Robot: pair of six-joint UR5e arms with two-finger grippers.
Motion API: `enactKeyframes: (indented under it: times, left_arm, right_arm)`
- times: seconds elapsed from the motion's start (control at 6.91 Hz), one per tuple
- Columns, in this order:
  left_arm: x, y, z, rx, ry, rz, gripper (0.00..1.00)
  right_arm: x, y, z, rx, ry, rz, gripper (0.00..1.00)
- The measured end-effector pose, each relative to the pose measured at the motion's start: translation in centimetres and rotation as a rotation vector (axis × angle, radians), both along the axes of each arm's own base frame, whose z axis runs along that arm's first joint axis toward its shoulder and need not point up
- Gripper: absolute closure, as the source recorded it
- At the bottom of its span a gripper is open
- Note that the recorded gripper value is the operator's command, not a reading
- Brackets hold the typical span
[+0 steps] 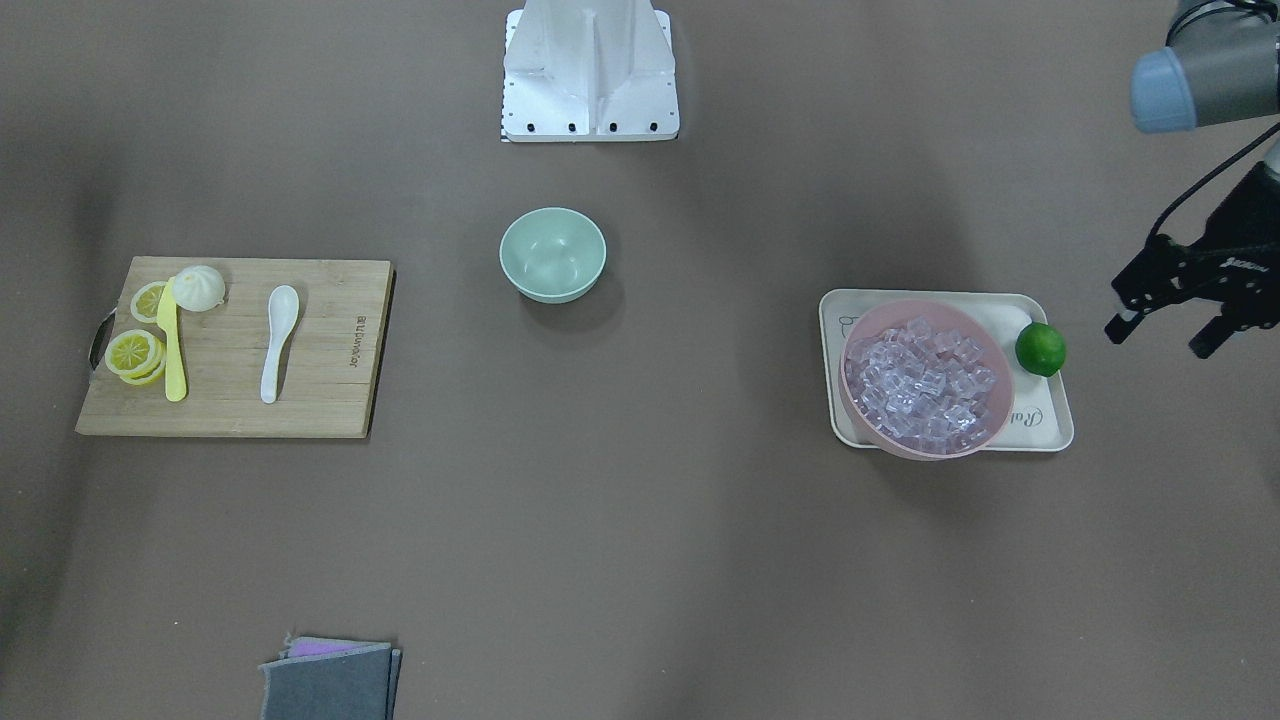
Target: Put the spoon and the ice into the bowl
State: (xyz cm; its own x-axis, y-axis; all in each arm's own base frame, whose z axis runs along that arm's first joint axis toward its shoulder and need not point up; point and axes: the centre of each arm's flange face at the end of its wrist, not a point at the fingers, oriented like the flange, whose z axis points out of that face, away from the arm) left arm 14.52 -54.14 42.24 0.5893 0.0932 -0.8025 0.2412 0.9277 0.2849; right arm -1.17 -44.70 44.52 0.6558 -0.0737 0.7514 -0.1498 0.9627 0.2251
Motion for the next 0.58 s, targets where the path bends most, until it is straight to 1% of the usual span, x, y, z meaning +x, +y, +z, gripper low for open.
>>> enactKeyframes:
  times: [0.14, 0.29, 0.43, 0.58]
  left_arm:
    - [4.2, 0.2, -0.8, -0.055, 0.01, -0.032, 0.02]
    - [7.9, 0.7, -1.0, -0.09, 0.001, -0.073, 0.02]
    - [10.5, 1.2, -0.8, -0.103, -0.019, -0.112, 0.02]
    - [12.4, 1.7, -0.4, -0.109, -0.038, -0.139, 0.05]
  right_arm:
    - [-2.2, -0.4, -0.7, -0.029, -0.003, 0.028, 0.0]
    - [-3.7, -0.5, -0.9, -0.049, -0.001, 0.047, 0.0]
    - [-4.9, -0.5, -1.1, -0.066, 0.005, 0.062, 0.0]
    - [-6.0, -0.6, -1.2, -0.077, 0.008, 0.076, 0.0]
